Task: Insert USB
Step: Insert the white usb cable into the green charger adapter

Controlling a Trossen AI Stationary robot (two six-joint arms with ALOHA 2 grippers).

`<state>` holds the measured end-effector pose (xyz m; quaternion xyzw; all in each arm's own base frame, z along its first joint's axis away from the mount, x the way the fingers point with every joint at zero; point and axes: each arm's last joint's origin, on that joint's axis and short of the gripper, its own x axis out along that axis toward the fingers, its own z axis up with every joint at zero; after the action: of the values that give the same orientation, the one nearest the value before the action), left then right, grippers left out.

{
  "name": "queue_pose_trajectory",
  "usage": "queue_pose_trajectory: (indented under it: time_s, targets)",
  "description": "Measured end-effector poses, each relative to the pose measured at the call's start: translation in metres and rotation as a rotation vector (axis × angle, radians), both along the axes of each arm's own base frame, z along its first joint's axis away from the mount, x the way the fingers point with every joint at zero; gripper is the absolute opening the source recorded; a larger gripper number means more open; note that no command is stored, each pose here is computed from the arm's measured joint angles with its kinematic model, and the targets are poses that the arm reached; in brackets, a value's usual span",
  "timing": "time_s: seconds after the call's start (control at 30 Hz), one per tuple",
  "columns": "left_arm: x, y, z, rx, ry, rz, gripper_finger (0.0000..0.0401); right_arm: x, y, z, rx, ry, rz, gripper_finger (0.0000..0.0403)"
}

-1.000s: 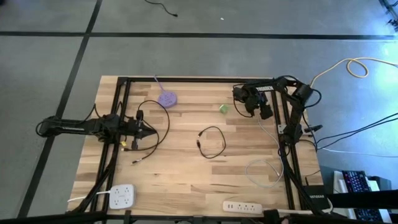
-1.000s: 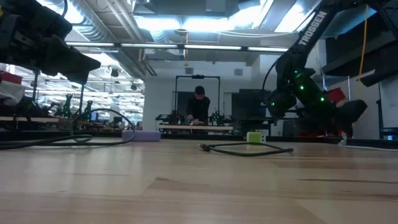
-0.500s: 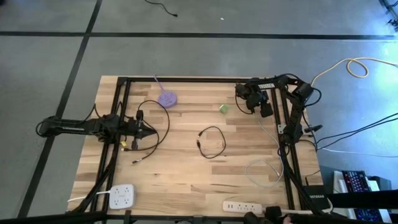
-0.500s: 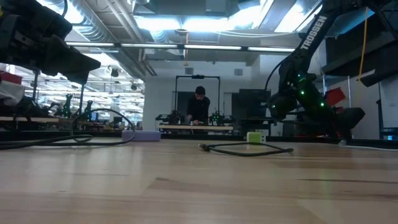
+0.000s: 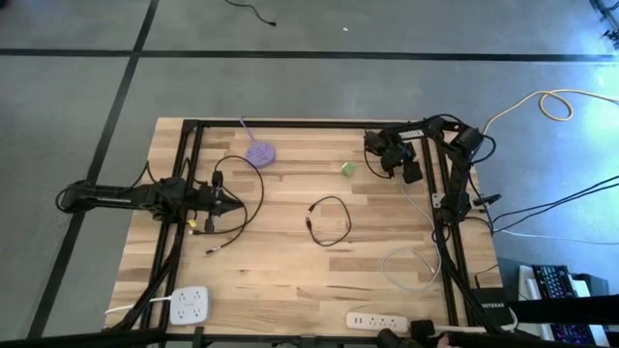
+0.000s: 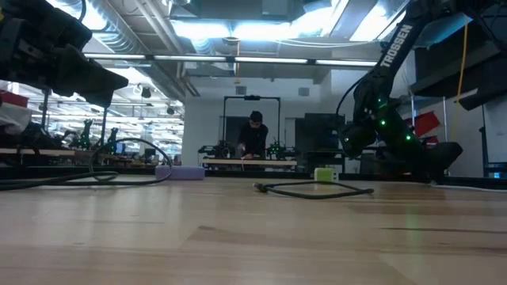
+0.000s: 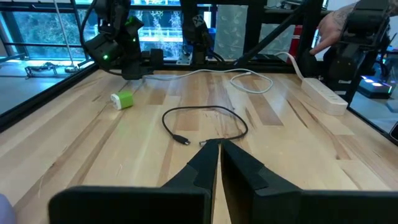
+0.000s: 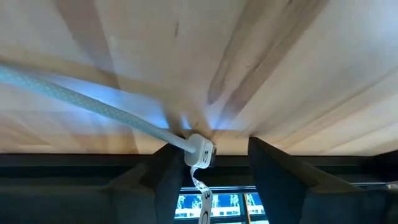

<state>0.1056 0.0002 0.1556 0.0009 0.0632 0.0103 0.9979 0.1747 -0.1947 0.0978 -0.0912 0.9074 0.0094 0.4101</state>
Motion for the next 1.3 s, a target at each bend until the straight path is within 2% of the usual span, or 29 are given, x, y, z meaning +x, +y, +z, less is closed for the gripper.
queue_pose_trajectory:
  time_s: [0.2, 0.3, 0.37, 0.47, 0.53, 0.6, 0.73, 0.8, 1.0, 1.03, 1.1, 1.13, 1.2, 1.3]
  targets:
    - [0.0, 0.0, 0.0, 0.0, 0.0, 0.0, 0.0005, 0.005, 0.008, 0.001, 0.001, 0.019, 0.02, 0.0079]
    - [0.0, 0.0, 0.0, 0.0, 0.0, 0.0, 0.0005, 0.007, 0.008, 0.002, -0.044, 0.04, 0.043, 0.0043]
    - [0.0, 0.0, 0.0, 0.0, 0.0, 0.0, 0.0005, 0.007, 0.008, 0.005, -0.035, 0.039, 0.001, 0.0015]
    - [0.0, 0.0, 0.0, 0.0, 0.0, 0.0, 0.0005, 0.013, 0.009, 0.016, 0.015, -0.079, -0.173, 0.0008]
    - [0.0, 0.0, 0.0, 0.0, 0.0, 0.001, 0.0005, 0.02, 0.011, 0.03, 0.01, -0.164, -0.241, 0.0005]
    - [0.0, 0.0, 0.0, 0.0, 0.0, 0.0, 0.0005, 0.025, 0.018, 0.048, 0.0, -0.25, -0.267, 0.0004]
    - [0.0, 0.0, 0.0, 0.0, 0.0, 0.0, 0.0005, 0.028, 0.028, 0.077, -0.045, -0.373, -0.234, 0.0002]
    - [0.0, 0.0, 0.0, 0.0, 0.0, 0.0, 0.0005, 0.027, 0.032, 0.089, 0.017, -0.476, -0.307, 0.0001]
    - [0.0, 0.0, 0.0, 0.0, 0.0, 0.0, 0.0005, 0.037, 0.041, 0.131, 0.117, -0.952, -0.605, 0.0]
    - [0.0, 0.0, 0.0, 0.0, 0.0, 0.0, 0.0005, 0.04, 0.043, 0.138, 0.169, -1.038, -0.676, 0.0]
    - [0.0, 0.0, 0.0, 0.0, 0.0, 0.0, 0.0005, 0.045, 0.048, 0.153, 0.357, -1.219, -0.757, 0.0]
    - [0.0, 0.0, 0.0, 0.0, 0.0, 0.0, 0.0005, 0.048, 0.052, 0.163, 0.461, -1.311, -0.747, 0.0]
    - [0.0, 0.0, 0.0, 0.0, -0.001, 0.001, 0.0005, 0.052, 0.061, 0.177, 0.59, -1.408, -0.673, 0.0]
    - [0.0, 0.0, 0.0, 0.0, 0.0, 0.0, 0.0005, 0.051, 0.07, 0.185, 0.612, -1.435, -0.597, 0.0]
